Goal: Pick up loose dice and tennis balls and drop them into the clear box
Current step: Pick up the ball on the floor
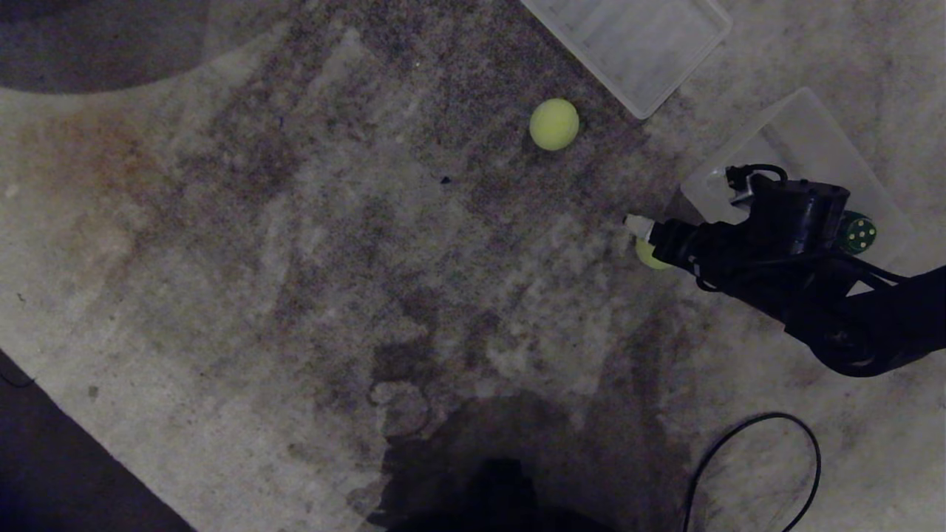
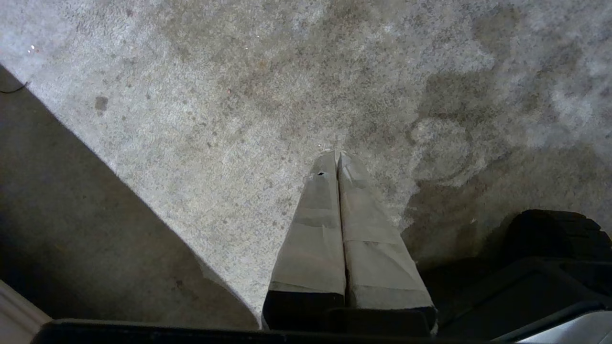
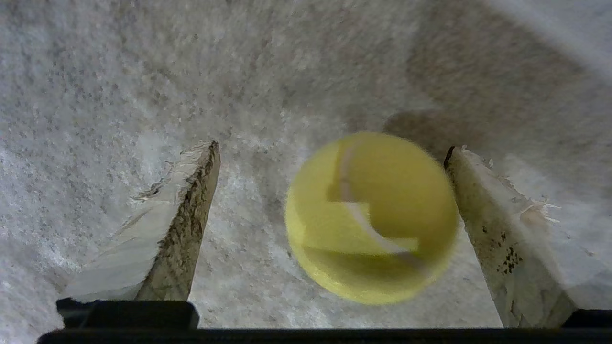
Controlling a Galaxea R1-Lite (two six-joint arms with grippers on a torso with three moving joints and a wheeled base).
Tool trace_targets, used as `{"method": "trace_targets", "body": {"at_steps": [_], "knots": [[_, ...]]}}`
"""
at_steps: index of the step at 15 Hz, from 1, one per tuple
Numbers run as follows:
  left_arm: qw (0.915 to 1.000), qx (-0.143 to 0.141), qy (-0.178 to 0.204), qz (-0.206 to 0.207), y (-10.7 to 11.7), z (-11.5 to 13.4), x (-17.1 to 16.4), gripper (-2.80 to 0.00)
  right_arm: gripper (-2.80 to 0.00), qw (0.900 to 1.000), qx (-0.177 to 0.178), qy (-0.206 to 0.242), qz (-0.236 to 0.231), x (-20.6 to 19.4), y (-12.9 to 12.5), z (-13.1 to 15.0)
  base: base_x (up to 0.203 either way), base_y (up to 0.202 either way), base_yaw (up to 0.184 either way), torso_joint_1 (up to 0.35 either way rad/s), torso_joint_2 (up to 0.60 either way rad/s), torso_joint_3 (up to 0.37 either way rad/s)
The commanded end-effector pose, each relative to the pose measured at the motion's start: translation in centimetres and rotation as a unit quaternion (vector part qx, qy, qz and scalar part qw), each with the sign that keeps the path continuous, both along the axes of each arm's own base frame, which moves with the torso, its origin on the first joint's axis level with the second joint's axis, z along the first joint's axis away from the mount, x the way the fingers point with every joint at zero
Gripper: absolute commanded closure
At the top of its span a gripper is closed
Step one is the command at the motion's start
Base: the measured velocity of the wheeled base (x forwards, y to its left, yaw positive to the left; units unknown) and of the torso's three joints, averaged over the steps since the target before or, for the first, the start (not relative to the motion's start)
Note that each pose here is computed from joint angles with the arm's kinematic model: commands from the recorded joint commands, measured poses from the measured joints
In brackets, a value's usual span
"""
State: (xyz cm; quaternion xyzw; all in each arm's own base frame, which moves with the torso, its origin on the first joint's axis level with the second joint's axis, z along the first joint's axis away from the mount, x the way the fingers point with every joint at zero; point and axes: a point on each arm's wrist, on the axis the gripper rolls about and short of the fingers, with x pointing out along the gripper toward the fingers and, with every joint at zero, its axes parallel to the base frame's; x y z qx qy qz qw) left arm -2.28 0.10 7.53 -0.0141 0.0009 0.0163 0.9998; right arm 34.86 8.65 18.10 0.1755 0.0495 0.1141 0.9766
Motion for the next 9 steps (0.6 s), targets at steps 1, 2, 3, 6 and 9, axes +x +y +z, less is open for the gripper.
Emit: {"method": "trace_targets", "body": {"at_steps": [1, 2, 3, 6, 9], "knots": [[1.0000, 0.000, 0.001, 0.001, 0.0, 0.0, 0.0, 0.00, -2.80, 1.000, -0.001, 0.006, 0.001, 0.3, 0.2, -0.6, 0.000, 0.000, 0.000, 0.000, 0.00, 0.000], [1.0000, 0.000, 0.001, 0.001, 0.0, 0.0, 0.0, 0.00, 0.00, 1.000, -0.001, 0.006, 0.001, 0.3, 0.2, -0.6, 0.000, 0.000, 0.000, 0.000, 0.00, 0.000], [1.0000, 0.000, 0.001, 0.000, 0.0, 0.0, 0.0, 0.00, 0.00, 1.000, 0.000, 0.007, 0.002, 0.3, 0.2, -0.6, 0.000, 0.000, 0.000, 0.000, 0.00, 0.000], [1.0000, 0.000, 0.001, 0.000, 0.0, 0.0, 0.0, 0.00, 0.00, 1.000, -0.002, 0.005, 0.001, 0.3, 0.2, -0.5, 0.000, 0.000, 0.000, 0.000, 0.00, 0.000], [1.0000, 0.000, 0.001, 0.000, 0.0, 0.0, 0.0, 0.00, 0.00, 1.000, 0.002, -0.009, 0.003, -1.0, 0.0, 0.8, 0.000, 0.000, 0.000, 0.000, 0.00, 0.000]]}}
